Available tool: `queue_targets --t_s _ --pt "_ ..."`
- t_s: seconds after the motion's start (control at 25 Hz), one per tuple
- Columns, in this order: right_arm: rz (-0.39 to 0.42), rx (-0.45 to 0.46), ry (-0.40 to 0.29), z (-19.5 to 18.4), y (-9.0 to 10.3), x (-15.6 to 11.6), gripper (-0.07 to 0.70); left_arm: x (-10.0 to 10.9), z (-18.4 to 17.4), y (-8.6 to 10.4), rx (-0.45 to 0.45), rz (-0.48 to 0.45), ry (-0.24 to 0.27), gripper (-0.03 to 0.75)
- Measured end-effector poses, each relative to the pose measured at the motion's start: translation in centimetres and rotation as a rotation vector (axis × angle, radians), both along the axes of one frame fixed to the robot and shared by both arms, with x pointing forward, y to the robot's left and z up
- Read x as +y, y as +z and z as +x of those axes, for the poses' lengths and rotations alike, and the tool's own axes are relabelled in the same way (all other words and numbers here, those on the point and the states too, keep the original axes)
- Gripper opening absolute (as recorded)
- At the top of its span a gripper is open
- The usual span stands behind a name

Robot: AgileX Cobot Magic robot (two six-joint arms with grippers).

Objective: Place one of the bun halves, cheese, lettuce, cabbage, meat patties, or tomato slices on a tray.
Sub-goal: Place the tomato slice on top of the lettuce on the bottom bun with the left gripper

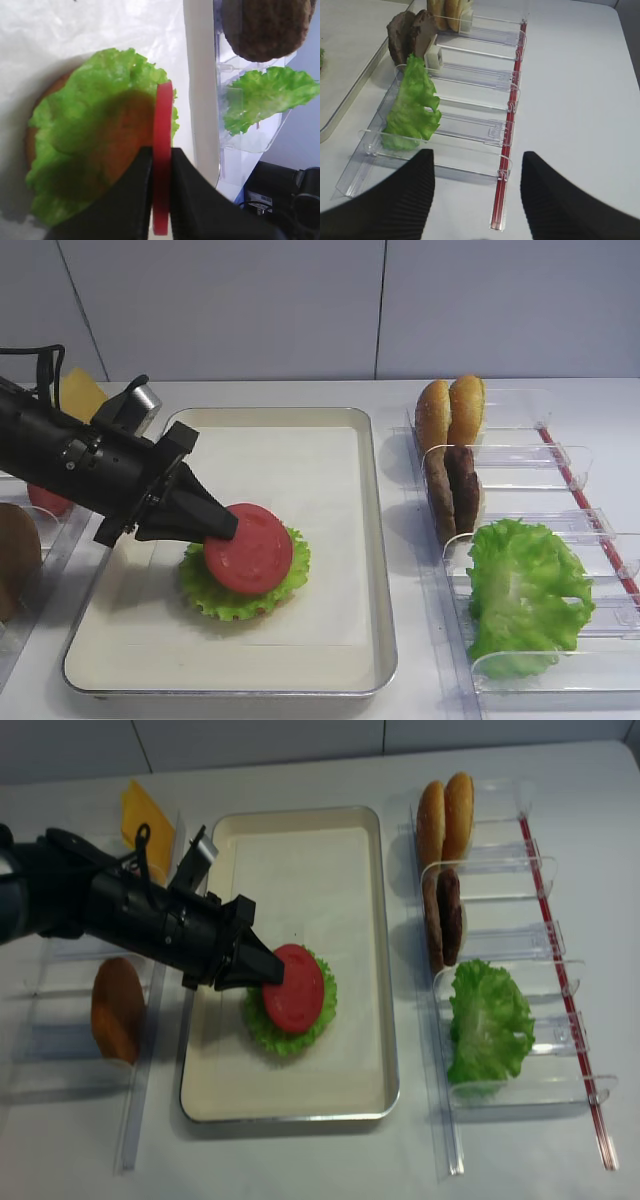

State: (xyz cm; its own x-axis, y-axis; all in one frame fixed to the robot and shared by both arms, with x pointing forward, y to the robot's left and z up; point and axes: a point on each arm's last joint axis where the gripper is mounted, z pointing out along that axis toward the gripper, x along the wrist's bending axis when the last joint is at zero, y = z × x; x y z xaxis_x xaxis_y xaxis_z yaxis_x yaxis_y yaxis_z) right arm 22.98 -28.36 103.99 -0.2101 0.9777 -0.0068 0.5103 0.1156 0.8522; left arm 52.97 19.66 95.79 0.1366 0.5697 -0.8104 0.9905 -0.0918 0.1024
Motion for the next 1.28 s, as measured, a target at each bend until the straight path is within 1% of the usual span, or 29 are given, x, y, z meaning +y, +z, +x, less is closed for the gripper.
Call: queue_targets --t_s 0.08,0.28,0.4,0.48,0.6,0.72,0.84,1.08,1.16,1.28 --pt "0.0 0.0 0.0 0.0 0.0 0.0 0.415 0.0 0.0 0.0 -0.003 0.005 0.003 0.044" --pt "0.0 0.0 0.0 0.0 0.0 0.0 0.415 0.2 0.1 -0.3 0.023 0.043 0.026 0.045" --pt "0.0 0.0 0.0 0.0 0.0 0.0 0.415 0.3 0.1 -0.4 0.028 0.047 0.027 0.064" --pt "0.0 0.0 0.0 0.0 0.0 0.0 0.415 0.3 0.0 -0.5 0.03 0.055 0.025 0.1" --pt "0.0 0.0 0.0 0.0 0.0 0.0 0.415 0.3 0.1 -0.5 0.042 0.06 0.035 0.197" --pt "0.0 0.0 0.0 0.0 0.0 0.0 0.415 0.3 0.7 0.0 0.041 0.065 0.046 0.315" --pt "0.0 0.0 0.0 0.0 0.0 0.0 0.415 0.4 1.2 0.7 0.05 0.1 0.04 0.383" --pt "0.0 0.0 0.0 0.0 0.0 0.0 0.415 0.9 1.8 2.1 0.094 0.189 0.0 0.405" --pt "0.0 0.0 0.0 0.0 0.0 0.0 0.415 1.1 2.2 2.6 0.089 0.229 -0.009 0.406" --pt "0.0 0.0 0.0 0.0 0.0 0.0 0.415 1.6 3.2 3.8 0.06 0.307 -0.004 0.406"
